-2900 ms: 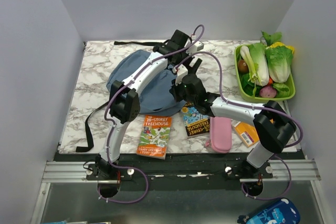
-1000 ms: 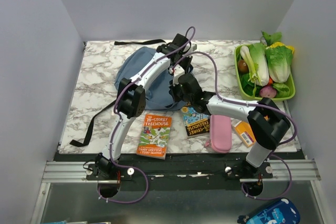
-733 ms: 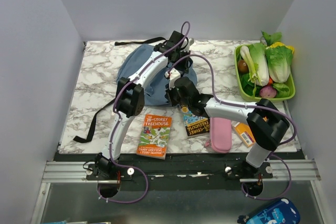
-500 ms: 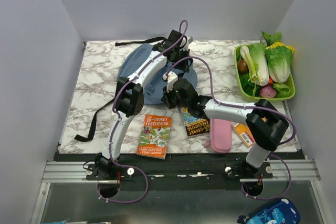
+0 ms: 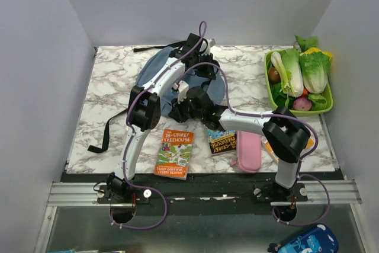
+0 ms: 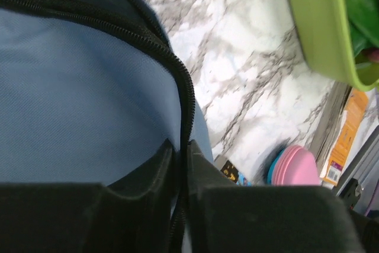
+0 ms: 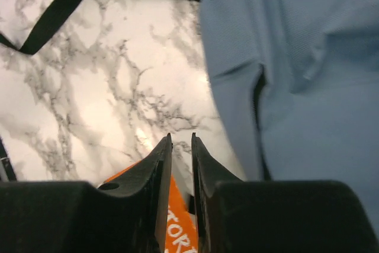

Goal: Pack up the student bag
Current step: Unzip the student bag at the center of the board.

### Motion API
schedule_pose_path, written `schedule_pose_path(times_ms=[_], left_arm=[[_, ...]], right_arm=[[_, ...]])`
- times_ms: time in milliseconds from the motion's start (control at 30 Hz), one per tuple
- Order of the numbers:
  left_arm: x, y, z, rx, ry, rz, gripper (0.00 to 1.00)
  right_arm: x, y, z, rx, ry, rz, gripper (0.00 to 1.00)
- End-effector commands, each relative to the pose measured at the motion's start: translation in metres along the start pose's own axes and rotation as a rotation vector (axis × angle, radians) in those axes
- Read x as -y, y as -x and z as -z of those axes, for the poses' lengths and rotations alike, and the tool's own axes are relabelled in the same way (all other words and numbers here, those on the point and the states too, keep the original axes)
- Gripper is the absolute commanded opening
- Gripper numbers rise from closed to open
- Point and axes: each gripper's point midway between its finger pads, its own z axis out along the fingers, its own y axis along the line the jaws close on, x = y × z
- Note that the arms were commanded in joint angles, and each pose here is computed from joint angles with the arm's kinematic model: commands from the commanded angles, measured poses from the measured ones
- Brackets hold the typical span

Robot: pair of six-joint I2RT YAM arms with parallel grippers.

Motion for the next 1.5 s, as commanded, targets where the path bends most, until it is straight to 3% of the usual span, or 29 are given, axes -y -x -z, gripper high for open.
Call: schedule_pose_path(times_ms=[0, 67, 133, 300, 333, 467, 600, 700, 867, 1267, 1467], left_arm=[[0.043, 0.046, 0.021, 0.165, -0.151, -0.117, 0.24], [0.041, 0.046, 0.026, 0.159, -0.162, -0.127, 0.38], [0.036, 0.042, 0.029, 0.137, -0.163, -0.143, 0.72], [0.015, 0.041, 0.061, 0.118, -0.116, -0.172, 0.85], [0.007, 0.036, 0.065, 0.106, -0.104, -0.168, 0.99], [-0.002, 0.032, 0.105, 0.107, -0.077, -0.258, 0.99], [-0.015, -0.005, 0.133, -0.007, -0.073, -0.382, 0.99], [-0.024, -0.038, 0.15, -0.076, -0.093, -0.404, 0.99], [-0.004, -0.096, 0.167, -0.205, -0.33, -0.529, 0.99], [-0.001, -0.146, 0.16, -0.379, -0.398, -0.632, 0.99], [-0.009, -0.168, 0.143, -0.441, -0.318, -0.653, 0.99]], right_arm=[[-0.041, 0.005, 0.01, 0.004, 0.108, 0.02, 0.35], [-0.037, 0.0, 0.014, -0.006, 0.089, 0.037, 0.52], [-0.033, -0.004, 0.016, -0.025, 0.072, 0.051, 0.61], [-0.025, 0.017, 0.037, 0.031, 0.016, 0.102, 0.64], [-0.02, 0.019, 0.042, 0.037, 0.002, 0.105, 0.64], [0.006, 0.035, 0.064, 0.077, -0.08, 0.114, 0.64], [0.054, 0.041, 0.089, 0.089, -0.252, 0.048, 0.64], [0.098, 0.03, 0.105, 0.045, -0.441, -0.053, 0.64], [0.154, -0.016, 0.128, -0.131, -0.723, -0.31, 0.64], [0.136, 0.002, 0.113, -0.06, -0.584, -0.44, 0.64], [0.134, -0.009, 0.106, -0.087, -0.573, -0.474, 0.64]])
